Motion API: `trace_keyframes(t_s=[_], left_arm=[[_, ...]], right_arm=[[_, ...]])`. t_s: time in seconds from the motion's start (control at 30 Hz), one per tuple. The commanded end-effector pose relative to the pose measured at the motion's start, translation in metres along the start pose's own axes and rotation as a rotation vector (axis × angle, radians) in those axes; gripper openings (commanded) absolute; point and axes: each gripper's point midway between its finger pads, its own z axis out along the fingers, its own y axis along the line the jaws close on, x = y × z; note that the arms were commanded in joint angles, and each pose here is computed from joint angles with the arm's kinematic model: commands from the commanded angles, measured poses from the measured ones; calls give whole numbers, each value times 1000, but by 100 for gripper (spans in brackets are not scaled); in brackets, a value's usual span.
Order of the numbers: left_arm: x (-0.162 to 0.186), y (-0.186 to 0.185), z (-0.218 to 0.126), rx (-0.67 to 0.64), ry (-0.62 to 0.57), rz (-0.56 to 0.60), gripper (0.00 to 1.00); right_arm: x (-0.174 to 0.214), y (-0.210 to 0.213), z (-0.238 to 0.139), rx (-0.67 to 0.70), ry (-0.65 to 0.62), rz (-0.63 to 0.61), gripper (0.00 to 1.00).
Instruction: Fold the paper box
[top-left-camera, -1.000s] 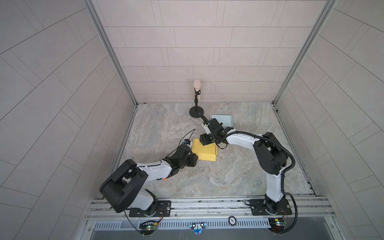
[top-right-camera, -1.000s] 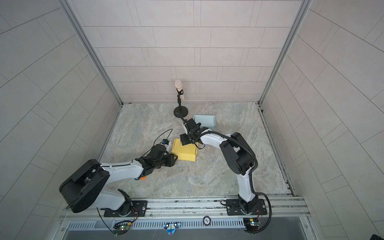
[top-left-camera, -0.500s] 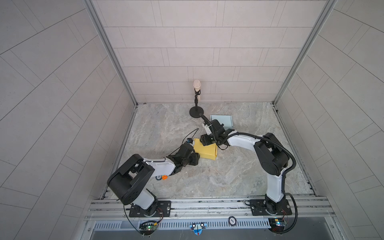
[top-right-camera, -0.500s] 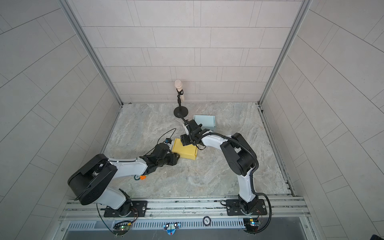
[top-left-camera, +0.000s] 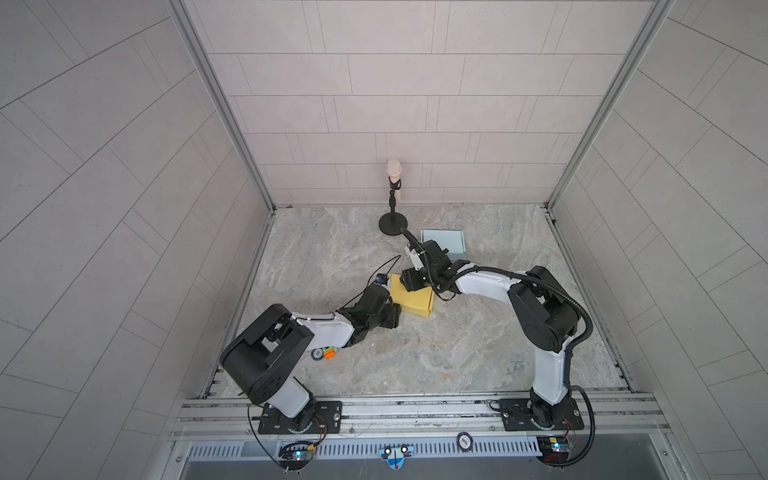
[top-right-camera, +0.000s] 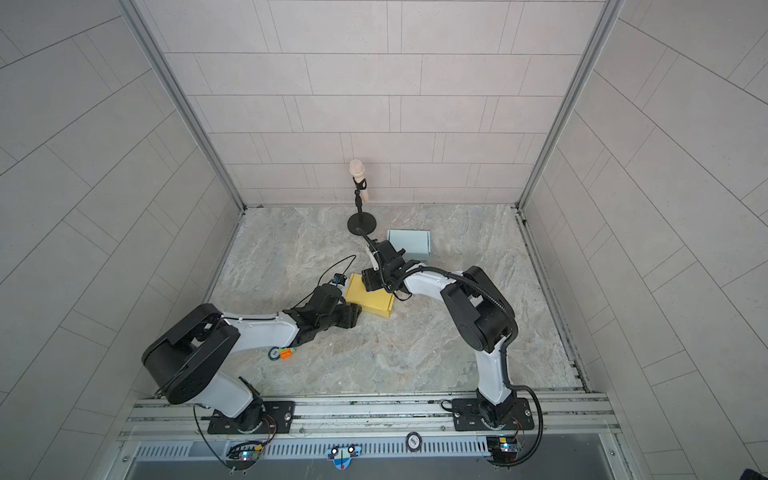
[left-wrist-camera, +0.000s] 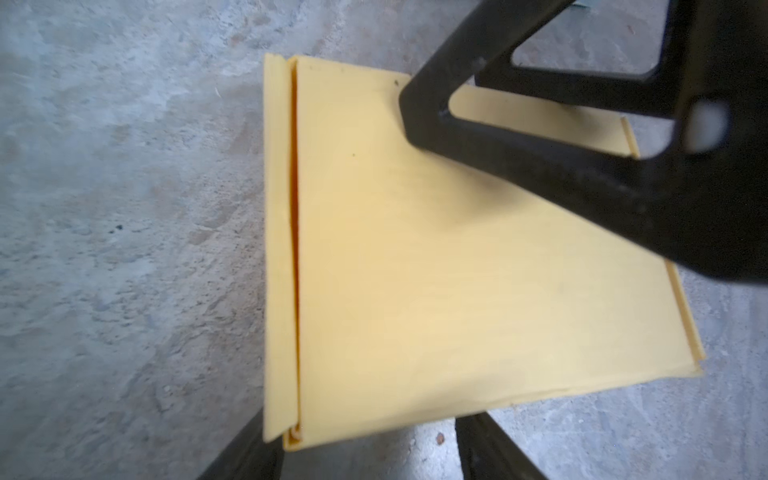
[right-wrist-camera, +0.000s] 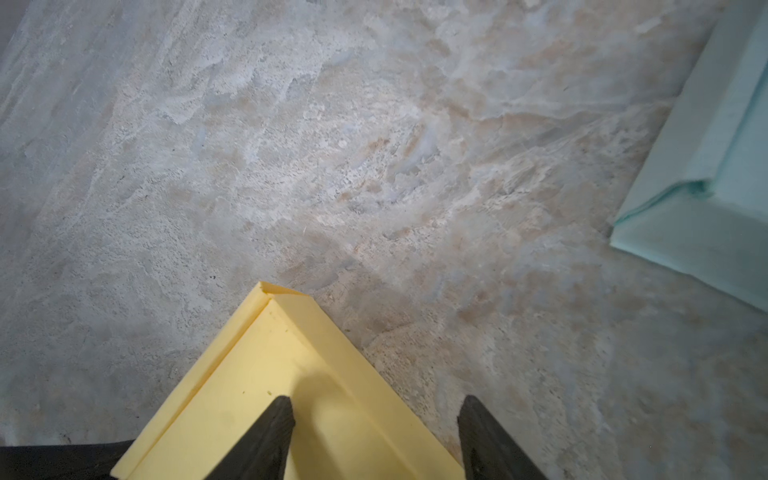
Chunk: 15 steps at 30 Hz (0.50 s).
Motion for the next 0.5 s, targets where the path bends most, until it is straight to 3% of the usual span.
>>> trace_keyframes(t_s=[0.0, 0.47], left_arm=[[11, 14, 1, -46, 12, -43, 69], [39, 12, -38, 34, 43, -64, 74]], right_arm=[[93, 19, 2, -42, 307, 10, 65], [48, 12, -16, -2, 201, 42, 65]])
